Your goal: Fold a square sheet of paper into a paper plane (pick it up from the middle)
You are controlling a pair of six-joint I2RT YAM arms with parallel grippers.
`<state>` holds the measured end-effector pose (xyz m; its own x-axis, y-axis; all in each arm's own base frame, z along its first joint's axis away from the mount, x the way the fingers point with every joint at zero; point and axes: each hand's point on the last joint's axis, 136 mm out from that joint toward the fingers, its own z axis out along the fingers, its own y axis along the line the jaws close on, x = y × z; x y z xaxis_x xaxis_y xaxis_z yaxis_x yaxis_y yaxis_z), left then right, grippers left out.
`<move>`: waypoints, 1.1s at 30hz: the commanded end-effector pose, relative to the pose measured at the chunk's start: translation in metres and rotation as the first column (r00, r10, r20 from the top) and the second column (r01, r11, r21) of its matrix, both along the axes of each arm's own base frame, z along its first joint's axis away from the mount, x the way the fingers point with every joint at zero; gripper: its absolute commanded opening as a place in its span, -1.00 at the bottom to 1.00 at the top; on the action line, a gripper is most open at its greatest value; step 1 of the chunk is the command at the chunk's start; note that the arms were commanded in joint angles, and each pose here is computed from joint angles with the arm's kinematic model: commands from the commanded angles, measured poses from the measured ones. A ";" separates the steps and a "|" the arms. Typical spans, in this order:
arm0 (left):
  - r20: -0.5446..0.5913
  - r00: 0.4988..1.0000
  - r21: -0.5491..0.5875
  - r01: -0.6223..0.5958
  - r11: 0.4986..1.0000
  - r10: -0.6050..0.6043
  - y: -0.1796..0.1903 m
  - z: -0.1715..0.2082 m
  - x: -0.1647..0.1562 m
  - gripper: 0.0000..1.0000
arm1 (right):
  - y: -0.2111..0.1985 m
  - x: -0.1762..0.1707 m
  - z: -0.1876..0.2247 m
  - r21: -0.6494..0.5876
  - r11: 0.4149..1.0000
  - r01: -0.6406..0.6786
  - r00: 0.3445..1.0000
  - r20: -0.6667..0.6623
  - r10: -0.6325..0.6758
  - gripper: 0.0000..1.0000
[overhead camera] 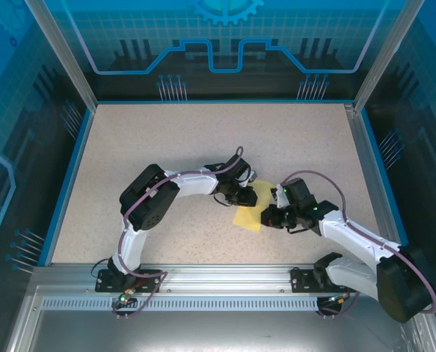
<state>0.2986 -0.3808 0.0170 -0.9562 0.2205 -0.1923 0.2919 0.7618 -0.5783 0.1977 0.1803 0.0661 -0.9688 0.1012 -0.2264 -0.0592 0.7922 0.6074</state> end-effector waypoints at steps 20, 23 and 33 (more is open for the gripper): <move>-0.031 0.999 0.089 0.035 0.995 -0.032 0.021 -0.032 -0.012 -0.56 | -0.017 0.063 -0.052 -0.069 0.997 0.045 0.997 -0.057 -0.049 -1.00; -0.032 0.999 0.090 0.036 0.995 -0.033 0.021 -0.033 -0.012 -0.56 | -0.025 0.060 -0.061 -0.119 0.992 0.051 0.995 -0.075 -0.060 -1.00; -0.036 0.998 0.065 0.048 0.997 -0.045 0.015 -0.025 -0.011 -0.54 | -0.048 0.046 -0.058 -0.221 0.971 0.094 0.992 -0.063 -0.111 -0.99</move>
<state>0.2977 -0.3815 0.0176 -0.9435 0.2540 -0.2128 0.3311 0.7447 -0.5795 0.2533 0.1520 0.0140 -0.9706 0.1437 -0.1933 0.0311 0.8705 0.4911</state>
